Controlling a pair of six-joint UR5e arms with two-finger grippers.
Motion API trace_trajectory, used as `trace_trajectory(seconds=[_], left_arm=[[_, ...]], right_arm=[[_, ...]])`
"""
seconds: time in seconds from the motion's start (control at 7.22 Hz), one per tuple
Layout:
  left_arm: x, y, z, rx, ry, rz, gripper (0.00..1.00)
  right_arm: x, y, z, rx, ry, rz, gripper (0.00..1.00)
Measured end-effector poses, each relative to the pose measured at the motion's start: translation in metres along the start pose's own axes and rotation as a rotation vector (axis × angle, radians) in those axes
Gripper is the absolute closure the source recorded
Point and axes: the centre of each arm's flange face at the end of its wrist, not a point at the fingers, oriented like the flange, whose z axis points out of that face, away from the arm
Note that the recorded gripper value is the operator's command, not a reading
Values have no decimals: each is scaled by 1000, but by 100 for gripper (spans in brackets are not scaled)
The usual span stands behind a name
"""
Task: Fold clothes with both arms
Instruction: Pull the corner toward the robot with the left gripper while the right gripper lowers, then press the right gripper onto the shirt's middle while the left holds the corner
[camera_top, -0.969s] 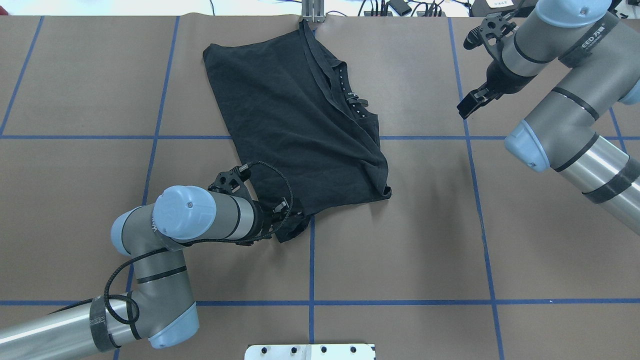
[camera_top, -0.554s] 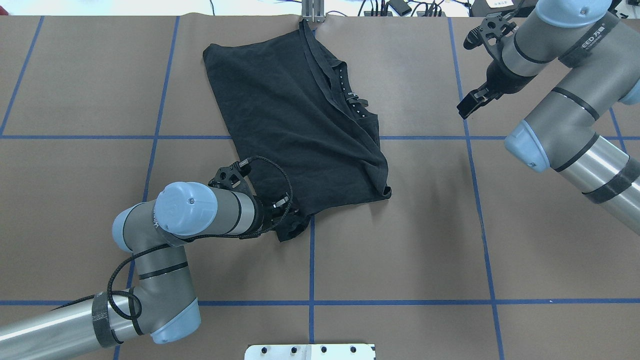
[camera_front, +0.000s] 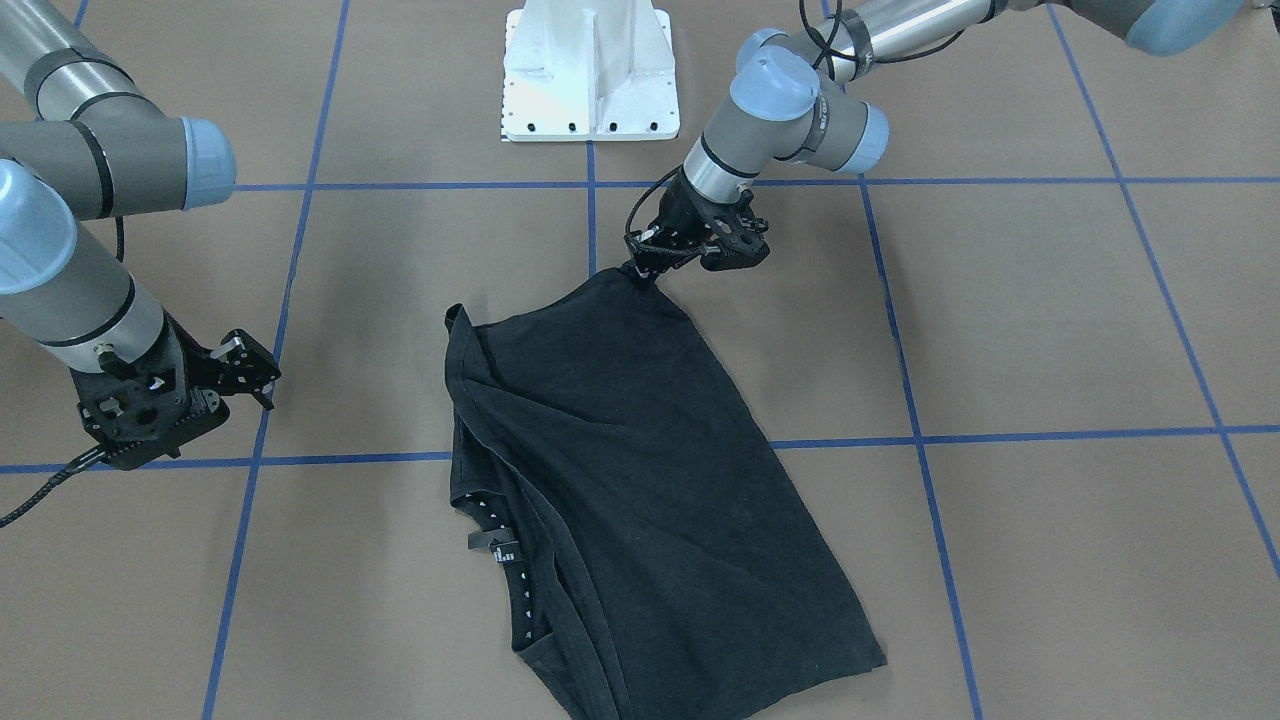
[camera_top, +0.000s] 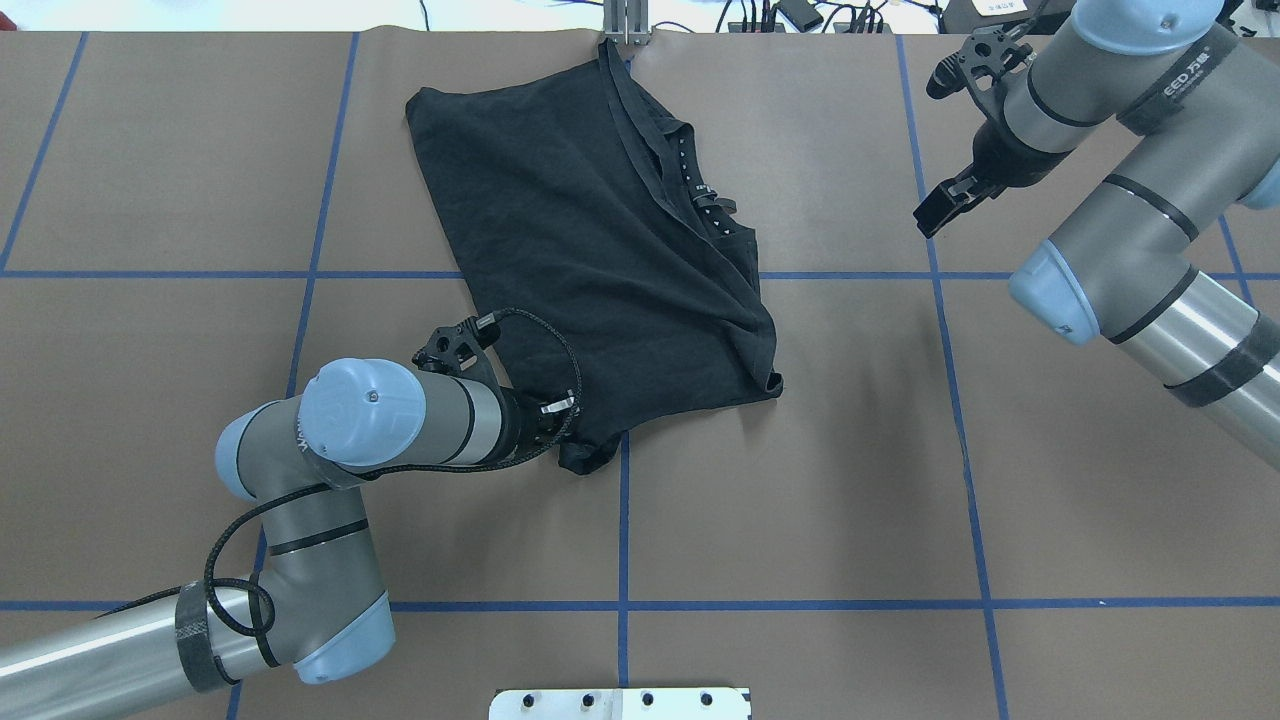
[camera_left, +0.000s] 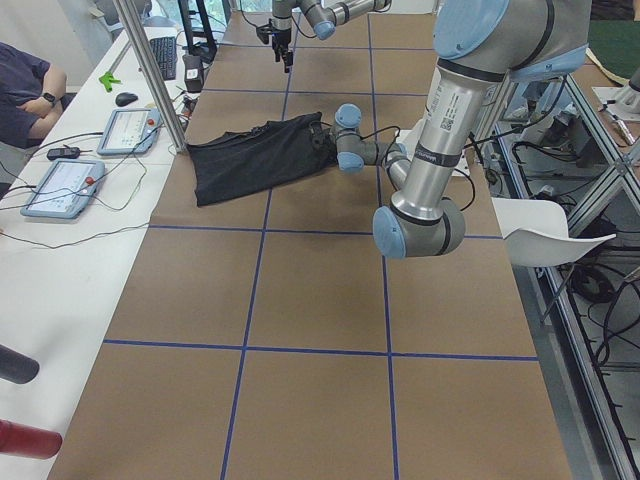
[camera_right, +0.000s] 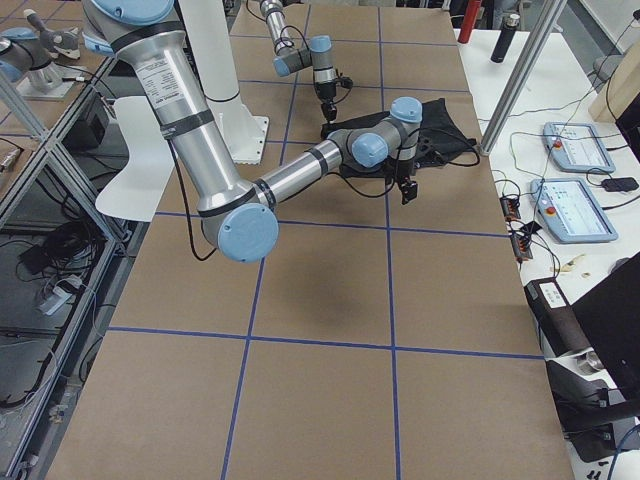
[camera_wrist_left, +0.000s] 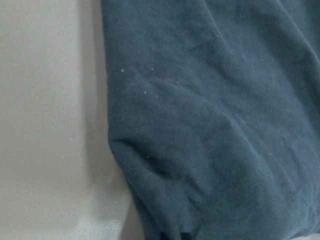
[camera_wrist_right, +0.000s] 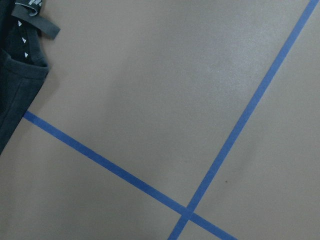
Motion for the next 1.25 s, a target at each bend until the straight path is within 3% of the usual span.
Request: trace_trajectory(seconds=[0.28,0.55,0.97,1.11,1.25], left_arm=[[-16,10,-24,-74,-5,48,100],[-45,16,-63,-117,-3,120,100],[-94,12,-92,-122,-44,200,100],[-103,11,-95,-121,-56,211,100],[-106,10,-95,-120,-60,214,100]], right_arm=[[-1,0,-1,1,-2,6,1],[-21,2,-6,10,-26,89,1],[-134,29,-5,-14,-128,318,1],[-183,42,2,-29,-145,436,0],[-235,56,15,-19,-129,554,1]])
